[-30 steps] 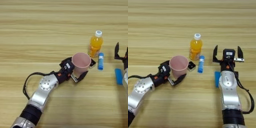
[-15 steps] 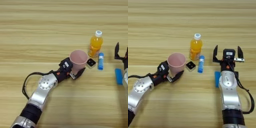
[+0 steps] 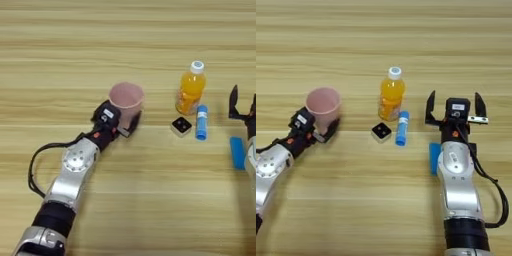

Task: Move the objects on the table

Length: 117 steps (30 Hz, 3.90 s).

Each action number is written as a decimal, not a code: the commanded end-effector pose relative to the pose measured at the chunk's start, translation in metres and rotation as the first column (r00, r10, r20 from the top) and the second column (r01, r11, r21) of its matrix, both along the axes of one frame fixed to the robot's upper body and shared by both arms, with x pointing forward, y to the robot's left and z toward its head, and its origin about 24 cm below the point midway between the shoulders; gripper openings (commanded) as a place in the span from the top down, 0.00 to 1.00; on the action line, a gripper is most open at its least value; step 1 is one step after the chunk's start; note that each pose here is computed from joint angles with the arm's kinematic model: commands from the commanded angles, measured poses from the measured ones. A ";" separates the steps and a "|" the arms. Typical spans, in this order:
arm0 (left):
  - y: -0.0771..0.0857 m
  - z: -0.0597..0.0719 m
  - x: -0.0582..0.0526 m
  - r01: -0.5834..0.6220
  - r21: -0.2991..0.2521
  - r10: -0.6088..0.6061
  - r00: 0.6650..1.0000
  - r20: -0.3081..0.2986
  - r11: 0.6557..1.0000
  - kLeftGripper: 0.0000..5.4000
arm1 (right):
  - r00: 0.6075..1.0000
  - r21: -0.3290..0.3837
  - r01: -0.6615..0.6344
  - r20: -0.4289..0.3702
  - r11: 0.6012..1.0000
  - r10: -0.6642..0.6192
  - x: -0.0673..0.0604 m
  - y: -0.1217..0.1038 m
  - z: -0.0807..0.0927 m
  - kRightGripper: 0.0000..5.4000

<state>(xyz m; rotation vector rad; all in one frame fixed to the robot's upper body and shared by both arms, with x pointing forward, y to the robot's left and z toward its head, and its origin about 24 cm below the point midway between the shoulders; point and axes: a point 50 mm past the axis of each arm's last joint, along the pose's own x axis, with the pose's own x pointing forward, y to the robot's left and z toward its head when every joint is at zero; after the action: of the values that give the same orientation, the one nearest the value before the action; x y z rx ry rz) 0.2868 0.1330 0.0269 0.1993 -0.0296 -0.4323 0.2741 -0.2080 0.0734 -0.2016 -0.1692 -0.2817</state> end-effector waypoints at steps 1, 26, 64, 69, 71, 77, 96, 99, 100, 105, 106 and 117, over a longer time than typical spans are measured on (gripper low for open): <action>0.021 -0.002 0.008 -0.129 0.042 0.129 0.992 0.009 0.991 0.23 | 1.000 -0.001 0.008 -0.004 1.000 -0.008 -0.001 0.001 0.000 0.00; 0.072 -0.015 -0.020 -0.431 0.043 0.433 0.901 -0.033 0.901 0.16 | 1.000 -0.004 0.010 -0.008 1.000 -0.010 -0.001 0.000 0.000 0.00; 0.078 -0.005 -0.017 -0.477 0.031 0.477 0.879 0.022 0.878 0.01 | 1.000 -0.007 0.006 -0.013 1.000 -0.006 -0.001 -0.001 -0.001 0.00; 0.079 -0.006 -0.019 -0.475 0.015 0.475 0.880 -0.005 0.880 0.01 | 1.000 -0.007 0.007 -0.012 1.000 -0.007 -0.001 -0.001 -0.001 0.00; 0.080 -0.006 -0.020 -0.475 0.012 0.475 0.880 -0.016 0.880 0.01 | 1.000 -0.007 0.006 -0.012 1.000 -0.006 -0.001 0.000 -0.001 0.00; 0.082 0.000 -0.030 -0.463 -0.001 0.462 0.886 -0.036 0.886 0.01 | 1.000 -0.007 0.005 -0.012 1.000 -0.005 0.000 0.001 0.000 0.00; 0.097 0.000 -0.058 -0.462 0.058 0.465 0.882 -0.074 0.885 0.01 | 1.000 -0.007 0.005 -0.013 1.000 -0.005 0.001 0.002 -0.001 0.00; 0.096 0.001 -0.061 -0.457 0.059 0.460 0.885 -0.076 0.888 0.01 | 1.000 -0.007 0.004 -0.013 1.000 -0.004 0.002 0.002 -0.001 0.00; 0.095 0.002 -0.062 -0.454 0.059 0.458 0.886 -0.076 0.889 0.01 | 1.000 -0.007 0.004 -0.013 1.000 -0.004 0.002 0.002 -0.001 0.00; 0.091 0.004 -0.063 -0.437 0.056 0.440 0.895 -0.076 0.898 0.01 | 1.000 -0.006 0.004 -0.014 1.000 -0.004 0.003 0.003 -0.002 0.00; 0.091 0.004 -0.064 -0.434 0.056 0.438 0.896 -0.075 0.899 0.01 | 1.000 -0.006 0.004 -0.014 1.000 -0.004 0.003 0.003 -0.002 0.00; 0.089 0.007 -0.069 -0.426 0.055 0.429 0.900 -0.073 0.903 0.01 | 1.000 -0.006 0.004 -0.014 1.000 -0.004 0.004 0.004 -0.003 0.00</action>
<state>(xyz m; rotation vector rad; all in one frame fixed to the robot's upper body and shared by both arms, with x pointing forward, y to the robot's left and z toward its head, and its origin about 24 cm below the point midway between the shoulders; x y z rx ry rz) 0.2197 0.2235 0.0336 0.2191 0.0933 0.0127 0.2749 -0.2059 0.0691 -0.2135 -0.1501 -0.2792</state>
